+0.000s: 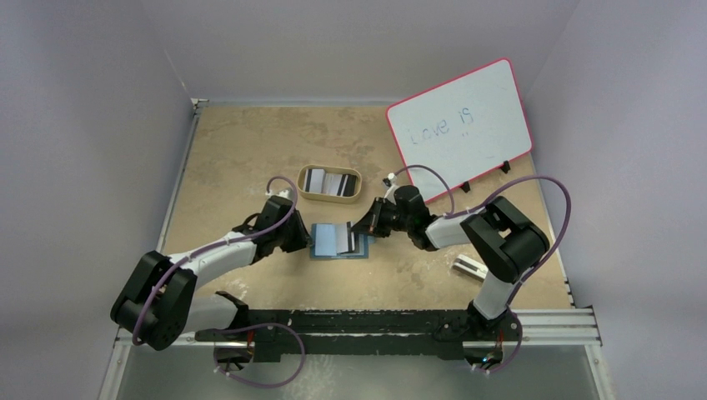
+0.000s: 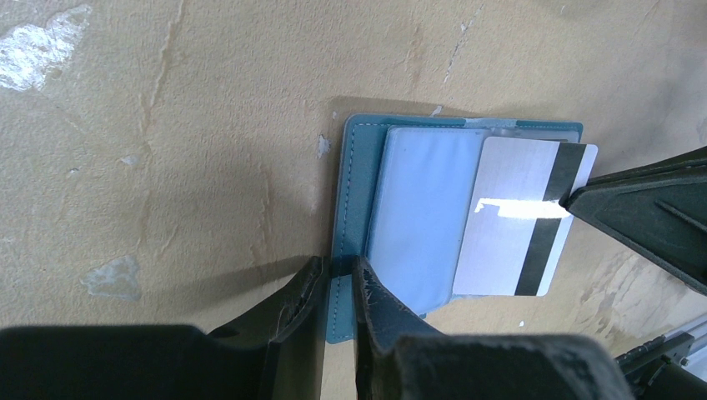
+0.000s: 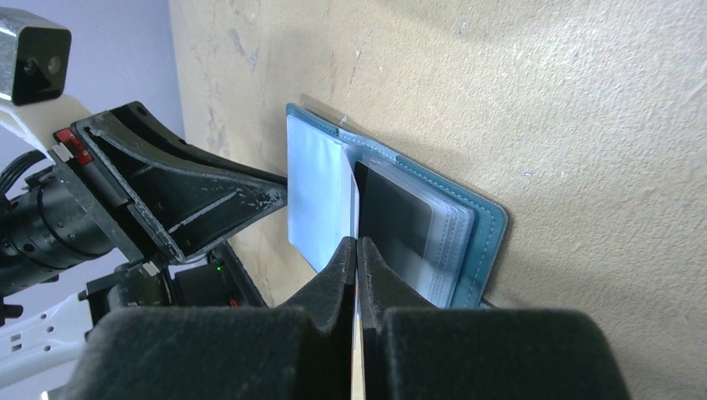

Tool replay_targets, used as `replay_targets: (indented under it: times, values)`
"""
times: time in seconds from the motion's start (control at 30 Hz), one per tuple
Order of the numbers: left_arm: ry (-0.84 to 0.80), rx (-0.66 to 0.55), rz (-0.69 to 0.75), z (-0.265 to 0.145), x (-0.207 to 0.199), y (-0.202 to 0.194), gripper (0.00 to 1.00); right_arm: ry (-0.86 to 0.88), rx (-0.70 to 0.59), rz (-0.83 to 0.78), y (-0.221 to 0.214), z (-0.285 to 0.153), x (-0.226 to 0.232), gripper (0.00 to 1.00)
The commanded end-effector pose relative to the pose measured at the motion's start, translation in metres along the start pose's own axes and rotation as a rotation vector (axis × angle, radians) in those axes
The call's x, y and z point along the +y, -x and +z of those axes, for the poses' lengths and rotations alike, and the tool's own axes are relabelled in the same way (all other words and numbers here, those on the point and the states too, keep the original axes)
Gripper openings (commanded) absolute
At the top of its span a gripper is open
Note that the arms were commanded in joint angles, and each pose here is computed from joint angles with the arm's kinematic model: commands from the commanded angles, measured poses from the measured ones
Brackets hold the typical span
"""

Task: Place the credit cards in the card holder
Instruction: Insert the credit card into the card holder.

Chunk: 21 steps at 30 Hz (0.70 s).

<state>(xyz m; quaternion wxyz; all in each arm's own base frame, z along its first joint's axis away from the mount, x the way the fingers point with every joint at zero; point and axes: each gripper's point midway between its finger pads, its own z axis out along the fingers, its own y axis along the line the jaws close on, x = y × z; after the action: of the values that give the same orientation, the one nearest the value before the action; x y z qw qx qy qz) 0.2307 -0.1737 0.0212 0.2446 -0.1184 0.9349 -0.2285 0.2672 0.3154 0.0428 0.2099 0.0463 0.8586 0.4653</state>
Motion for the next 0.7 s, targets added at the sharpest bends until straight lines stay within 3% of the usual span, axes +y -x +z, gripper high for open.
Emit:
replay_targets:
  times: [0.0,0.67]
  values:
    - [-0.047,-0.014,-0.005,0.001,-0.010,0.002,0.15,-0.004,-0.041,-0.022,0.007,-0.004,0.004,0.00]
    - [-0.082,0.000,-0.019,0.004,-0.016,-0.005,0.12,-0.015,-0.014,-0.020,-0.004,0.013,0.006,0.00]
